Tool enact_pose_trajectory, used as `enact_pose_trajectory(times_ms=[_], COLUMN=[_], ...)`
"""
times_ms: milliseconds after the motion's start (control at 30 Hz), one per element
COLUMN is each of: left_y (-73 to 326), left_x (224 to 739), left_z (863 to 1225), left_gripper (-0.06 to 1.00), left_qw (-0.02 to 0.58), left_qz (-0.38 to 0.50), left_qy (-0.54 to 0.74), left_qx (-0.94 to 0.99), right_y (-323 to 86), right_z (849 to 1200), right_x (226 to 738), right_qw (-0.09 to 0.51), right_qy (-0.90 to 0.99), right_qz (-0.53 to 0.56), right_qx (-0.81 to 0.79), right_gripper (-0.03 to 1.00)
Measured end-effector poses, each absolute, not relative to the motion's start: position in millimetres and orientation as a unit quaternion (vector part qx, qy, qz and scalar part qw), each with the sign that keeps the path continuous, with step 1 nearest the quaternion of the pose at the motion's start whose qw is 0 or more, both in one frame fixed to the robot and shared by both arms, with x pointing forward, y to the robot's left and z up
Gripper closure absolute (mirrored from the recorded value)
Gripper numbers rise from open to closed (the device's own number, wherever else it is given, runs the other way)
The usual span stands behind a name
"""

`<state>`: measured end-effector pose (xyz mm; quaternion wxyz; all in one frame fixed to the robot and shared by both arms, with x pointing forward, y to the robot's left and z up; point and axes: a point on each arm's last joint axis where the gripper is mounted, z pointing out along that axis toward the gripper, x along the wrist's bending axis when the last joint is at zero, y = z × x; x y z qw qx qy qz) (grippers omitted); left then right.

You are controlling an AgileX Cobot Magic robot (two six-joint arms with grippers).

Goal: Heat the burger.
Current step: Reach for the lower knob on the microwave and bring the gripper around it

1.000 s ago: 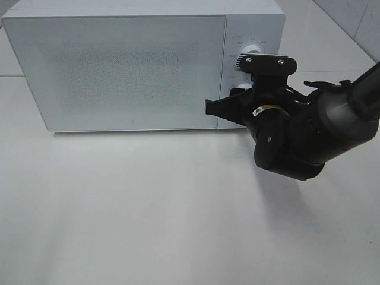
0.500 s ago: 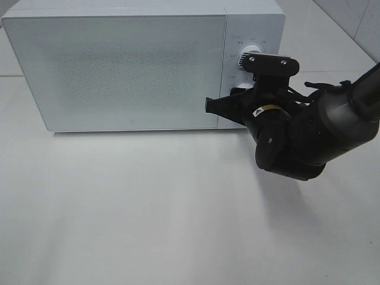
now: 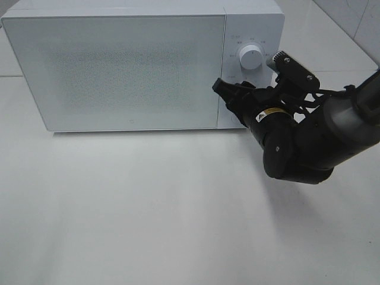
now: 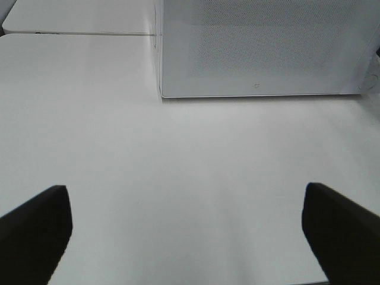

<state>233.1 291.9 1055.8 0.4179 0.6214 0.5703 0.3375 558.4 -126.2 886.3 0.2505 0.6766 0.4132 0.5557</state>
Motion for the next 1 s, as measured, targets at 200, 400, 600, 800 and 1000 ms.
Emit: enact_pose_trajectory(times_ms=[200, 400, 600, 800, 1000], left_y=[291.9, 291.9, 291.9, 291.9, 291.9], left_x=[233.1, 233.1, 233.1, 233.1, 233.1], left_z=[1055.8, 1055.8, 1055.8, 1055.8, 1055.8], left_gripper=[-0.03, -0.03, -0.03, -0.03, -0.03], left_qw=[0.418, 0.418, 0.418, 0.418, 0.418], left_qz=[0.337, 0.337, 0.337, 0.337, 0.337], left_qy=[0.570, 0.570, 0.570, 0.570, 0.570], left_qx=[0.621, 0.621, 0.621, 0.621, 0.621], right_y=[-126.6, -126.9, -126.9, -126.7, -126.6], right_z=[885.2, 885.2, 885.3, 885.6, 885.2], right_x=[557.6, 557.2, 557.3, 557.2, 556.8], right_qw=[0.185, 0.114, 0.076, 0.028, -0.009], right_qy=[0.333, 0.244, 0.196, 0.135, 0.084], right_qz=[0.583, 0.605, 0.611, 0.617, 0.618], right_qx=[0.718, 0.749, 0.763, 0.775, 0.782], right_gripper=[0.54, 0.53, 0.53, 0.53, 0.53])
